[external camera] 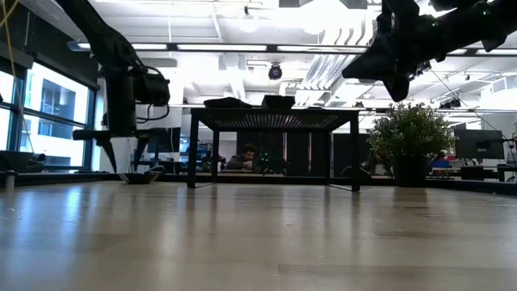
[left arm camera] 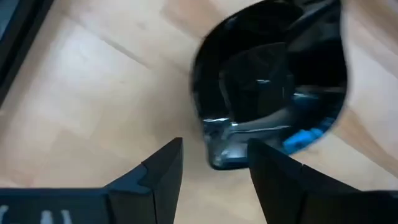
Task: Pick & Place Mini shaped plates
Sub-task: Stack the black leaf shaped plate on top of the black leaf shaped plate on the shelf, then return to Home Position
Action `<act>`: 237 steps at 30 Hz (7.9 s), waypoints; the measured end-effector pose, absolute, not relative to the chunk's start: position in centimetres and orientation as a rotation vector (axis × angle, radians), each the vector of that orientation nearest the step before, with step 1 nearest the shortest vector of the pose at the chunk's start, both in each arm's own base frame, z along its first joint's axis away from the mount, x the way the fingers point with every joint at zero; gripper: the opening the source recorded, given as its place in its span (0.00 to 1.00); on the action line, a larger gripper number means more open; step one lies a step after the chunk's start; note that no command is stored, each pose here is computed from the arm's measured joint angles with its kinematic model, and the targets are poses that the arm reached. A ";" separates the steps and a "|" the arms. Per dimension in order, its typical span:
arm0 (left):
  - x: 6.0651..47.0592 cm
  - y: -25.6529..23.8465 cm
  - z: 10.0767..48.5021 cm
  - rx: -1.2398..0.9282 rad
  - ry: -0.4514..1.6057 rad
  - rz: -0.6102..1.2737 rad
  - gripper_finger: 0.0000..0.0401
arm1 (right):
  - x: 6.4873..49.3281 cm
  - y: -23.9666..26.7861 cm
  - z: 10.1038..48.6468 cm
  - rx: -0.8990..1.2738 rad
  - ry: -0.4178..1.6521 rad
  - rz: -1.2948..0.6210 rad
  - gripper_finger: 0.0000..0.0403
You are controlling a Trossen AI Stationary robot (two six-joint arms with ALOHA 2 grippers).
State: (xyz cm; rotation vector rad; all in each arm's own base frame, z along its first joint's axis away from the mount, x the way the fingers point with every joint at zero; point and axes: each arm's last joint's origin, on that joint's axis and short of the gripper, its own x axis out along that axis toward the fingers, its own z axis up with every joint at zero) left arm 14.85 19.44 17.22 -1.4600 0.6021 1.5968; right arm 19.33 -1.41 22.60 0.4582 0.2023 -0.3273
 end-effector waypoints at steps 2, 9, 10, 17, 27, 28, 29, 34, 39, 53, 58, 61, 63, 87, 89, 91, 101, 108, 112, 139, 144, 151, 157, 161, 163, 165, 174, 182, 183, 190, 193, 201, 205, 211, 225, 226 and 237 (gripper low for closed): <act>14.6 19.2 16.5 -1.480 0.585 1.615 0.44 | 19.3 -1.4 22.6 0.458 0.203 -0.326 0.00; 14.7 19.2 14.8 -1.502 0.421 1.565 0.40 | 19.3 -1.4 22.6 0.462 0.203 -0.324 0.00; 14.7 19.2 14.6 -1.515 0.405 1.567 0.38 | 19.3 -1.4 22.6 0.462 0.203 -0.324 0.00; 14.5 19.0 14.4 -1.519 0.406 1.582 0.20 | 19.3 -1.4 22.6 0.462 0.202 -0.324 0.00; 14.8 19.2 15.1 -1.530 0.329 1.531 0.01 | 19.3 -1.4 22.6 0.462 0.202 -0.324 0.00; 14.8 19.2 15.4 -1.537 0.312 1.527 0.01 | 19.3 -1.4 22.6 0.461 0.202 -0.324 0.00; 14.7 19.1 15.7 -1.540 0.299 1.522 0.01 | 19.3 -1.4 22.6 0.461 0.203 -0.324 0.00; 14.2 18.5 18.1 -1.522 0.188 1.474 0.00 | 19.3 -1.4 22.6 0.458 0.203 -0.324 0.00; 13.2 17.0 21.5 -1.493 0.045 1.375 0.00 | 19.4 -1.3 22.6 0.446 0.210 -0.303 0.00; 14.5 5.9 27.8 -1.376 -0.289 1.049 0.00 | 19.4 -0.9 22.7 0.494 0.236 -0.155 0.00; 18.0 1.7 27.7 -1.320 -0.343 0.920 0.00 | 19.7 -0.9 23.9 0.597 0.194 -0.164 0.00; 20.1 -0.6 27.2 -1.310 -0.349 0.845 0.00 | 20.1 -1.0 25.7 0.627 0.129 -0.198 0.00; 21.5 -1.8 26.8 -1.308 -0.336 0.805 0.00 | 20.3 -0.9 27.1 0.640 0.082 -0.240 0.00; 27.6 -2.5 31.1 -0.914 -0.127 0.747 0.00 | 31.5 -1.8 33.4 0.773 0.061 -0.510 0.34; 27.7 -2.5 31.1 -0.904 -0.124 0.742 0.00 | 31.9 -2.0 33.2 0.792 0.049 -0.501 0.33; 27.7 -2.5 31.1 -0.896 -0.119 0.739 0.00 | 32.3 -2.0 33.0 0.798 0.046 -0.474 0.32; 27.7 -2.5 31.2 -0.873 -0.111 0.736 0.00 | 32.5 -2.2 33.1 0.776 0.028 -0.478 0.07; 27.8 -2.6 31.3 -0.845 -0.061 0.685 0.08 | 32.0 -2.6 33.6 0.763 0.027 -0.471 0.04; 27.8 -2.5 32.6 -0.780 -0.058 0.659 0.22 | 30.8 -3.9 34.7 0.753 -0.002 -0.491 0.01; 25.6 -2.0 34.9 -0.348 0.155 0.456 0.01 | 20.7 -22.4 28.6 1.063 0.431 -0.715 0.02; 25.6 -2.1 34.8 -0.320 0.170 0.416 0.00 | 20.8 -22.6 28.2 1.040 0.448 -0.717 0.02; 25.3 -1.1 32.9 -0.354 0.118 0.300 0.00 | 20.7 -22.6 28.3 1.025 0.450 -0.725 0.02; 24.3 1.1 31.3 -0.382 0.071 0.194 0.00 | 20.6 -22.6 28.4 1.017 0.450 -0.747 0.11; 23.5 2.4 31.1 -0.390 0.071 0.174 0.00 | 20.6 -22.5 28.4 1.015 0.447 -0.746 0.24; 23.1 3.0 31.1 -0.383 0.083 0.169 0.00 | 20.5 -22.4 28.7 0.991 0.444 -0.737 0.29; 22.6 3.7 31.1 -0.351 0.101 0.194 0.00 | 20.3 -22.1 29.4 0.938 0.432 -0.715 0.32; 20.8 5.0 30.7 -0.294 0.220 0.108 0.00 | 21.4 -16.5 33.4 0.474 0.377 -0.543 0.12; 20.8 5.7 30.8 -0.168 0.205 0.066 0.00 | 24.8 -10.0 29.8 0.232 0.103 -0.247 0.05; 20.8 5.6 30.7 -0.155 0.212 0.065 0.00 | 24.9 -9.4 29.5 0.225 0.080 -0.224 0.05; 20.5 5.7 29.6 -0.281 0.319 0.156 0.00 | 22.5 -5.9 28.4 0.211 0.033 -0.118 0.01; 20.4 5.8 29.5 -0.288 0.328 0.186 0.00 | 21.0 -5.4 28.2 0.204 0.007 -0.120 0.02; 20.4 5.8 29.4 -0.335 0.333 0.214 0.00 | 17.7 -4.6 26.7 0.188 -0.026 -0.125 0.01; 20.3 6.0 29.4 -0.294 0.333 0.287 0.00 | 16.3 -4.1 25.7 0.131 -0.043 -0.126 0.01; 20.5 6.0 30.5 -0.174 0.241 0.235 0.00 | 13.8 -3.5 24.1 0.087 -0.096 -0.149 0.01; 20.3 4.3 27.1 -0.085 0.038 0.217 0.00 | 8.9 -2.3 19.8 0.102 -0.316 -0.170 0.00; 19.8 4.2 26.4 -0.088 0.038 0.214 0.00 | 8.9 -2.3 19.7 0.104 -0.317 -0.169 0.01; 13.0 3.0 23.9 -0.079 0.019 0.280 0.00 | 9.1 -2.3 19.2 0.106 -0.271 -0.172 0.01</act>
